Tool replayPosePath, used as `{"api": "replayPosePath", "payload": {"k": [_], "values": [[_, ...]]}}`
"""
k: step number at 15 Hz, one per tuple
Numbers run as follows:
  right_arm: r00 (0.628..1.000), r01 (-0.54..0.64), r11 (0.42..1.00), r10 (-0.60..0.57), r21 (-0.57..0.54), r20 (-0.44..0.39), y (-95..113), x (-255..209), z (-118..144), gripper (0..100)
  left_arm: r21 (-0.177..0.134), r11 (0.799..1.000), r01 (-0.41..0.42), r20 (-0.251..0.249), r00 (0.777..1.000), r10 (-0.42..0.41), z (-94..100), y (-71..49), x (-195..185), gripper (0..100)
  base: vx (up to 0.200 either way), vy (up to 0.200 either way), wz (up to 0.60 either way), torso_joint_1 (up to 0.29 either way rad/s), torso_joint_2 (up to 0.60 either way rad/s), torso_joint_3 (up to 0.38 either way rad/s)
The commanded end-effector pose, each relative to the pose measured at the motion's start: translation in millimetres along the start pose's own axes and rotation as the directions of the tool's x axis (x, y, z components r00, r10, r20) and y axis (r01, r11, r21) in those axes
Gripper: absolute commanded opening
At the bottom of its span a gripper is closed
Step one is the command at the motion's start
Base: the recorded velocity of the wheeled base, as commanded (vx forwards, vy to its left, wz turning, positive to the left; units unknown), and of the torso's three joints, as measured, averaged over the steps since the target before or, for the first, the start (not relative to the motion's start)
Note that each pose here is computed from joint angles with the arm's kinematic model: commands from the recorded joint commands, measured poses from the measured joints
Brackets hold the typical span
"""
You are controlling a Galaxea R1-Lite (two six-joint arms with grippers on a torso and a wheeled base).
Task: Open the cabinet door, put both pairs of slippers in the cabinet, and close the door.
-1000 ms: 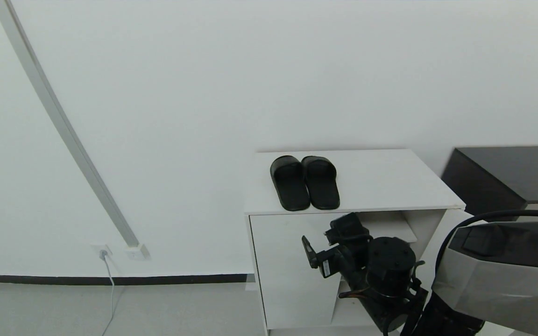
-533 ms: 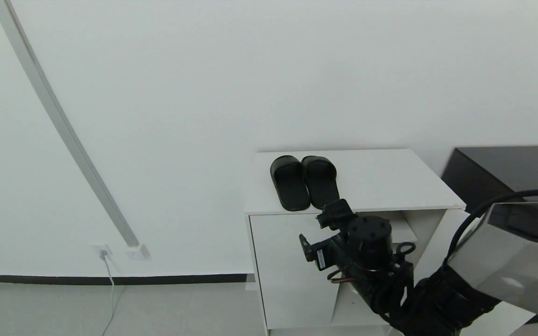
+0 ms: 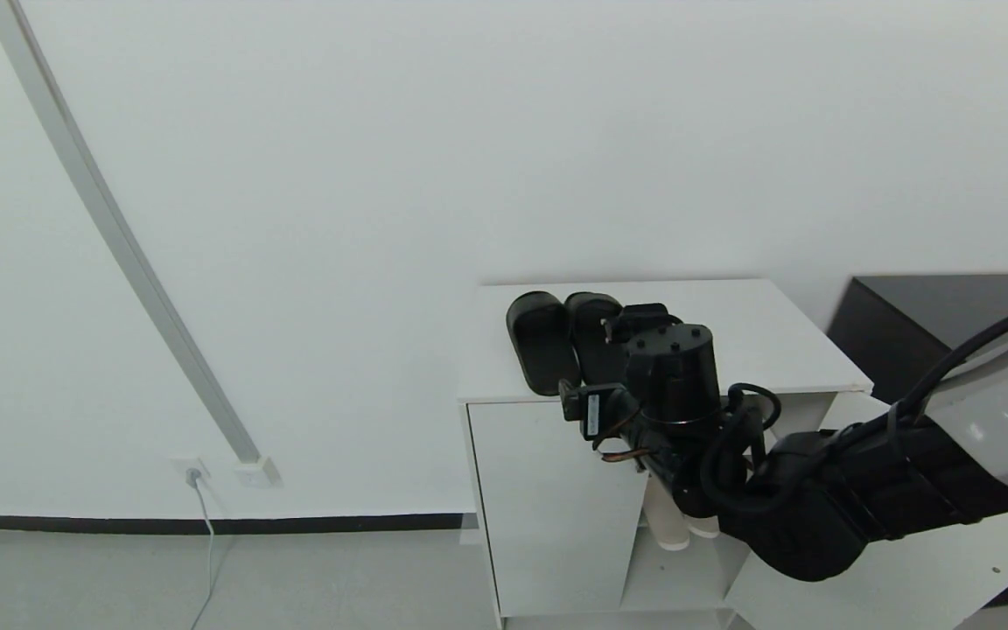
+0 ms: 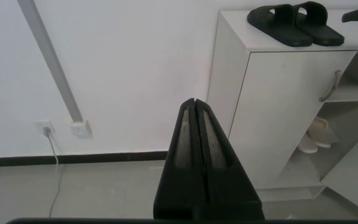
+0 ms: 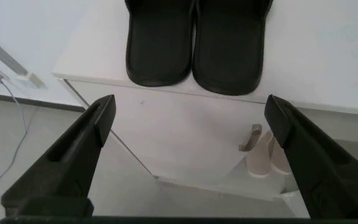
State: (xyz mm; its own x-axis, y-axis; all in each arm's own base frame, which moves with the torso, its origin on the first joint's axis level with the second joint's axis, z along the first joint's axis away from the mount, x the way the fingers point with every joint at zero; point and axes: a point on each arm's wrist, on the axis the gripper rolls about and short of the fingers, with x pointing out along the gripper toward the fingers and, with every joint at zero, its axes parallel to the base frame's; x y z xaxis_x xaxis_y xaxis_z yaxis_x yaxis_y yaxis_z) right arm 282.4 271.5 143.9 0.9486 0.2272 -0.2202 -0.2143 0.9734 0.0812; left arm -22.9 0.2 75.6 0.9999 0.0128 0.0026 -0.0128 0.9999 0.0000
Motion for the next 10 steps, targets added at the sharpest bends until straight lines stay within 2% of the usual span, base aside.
{"api": "replayPosePath", "payload": {"k": [1, 10], "values": [[1.0, -0.007, 1.0, 0.007, -0.001, -0.001, 2.8, -0.3, -1.0, 100, 0.0, 1.0, -0.001, -0.001, 1.0, 0.001, 0.1, 0.0, 0.1, 0, 0.0, 0.0, 0.0, 0.0, 0.0, 0.0], [1.0, -0.009, 1.0, 0.009, -0.014, -0.014, 6.4, 2.5, -8.7, 100, -0.002, 1.0, -0.001, -0.003, 1.0, 0.001, -0.1, 0.0, 0.1, 0, 0.2, 0.0, 0.0, 0.006, 0.0, 0.003]]}}
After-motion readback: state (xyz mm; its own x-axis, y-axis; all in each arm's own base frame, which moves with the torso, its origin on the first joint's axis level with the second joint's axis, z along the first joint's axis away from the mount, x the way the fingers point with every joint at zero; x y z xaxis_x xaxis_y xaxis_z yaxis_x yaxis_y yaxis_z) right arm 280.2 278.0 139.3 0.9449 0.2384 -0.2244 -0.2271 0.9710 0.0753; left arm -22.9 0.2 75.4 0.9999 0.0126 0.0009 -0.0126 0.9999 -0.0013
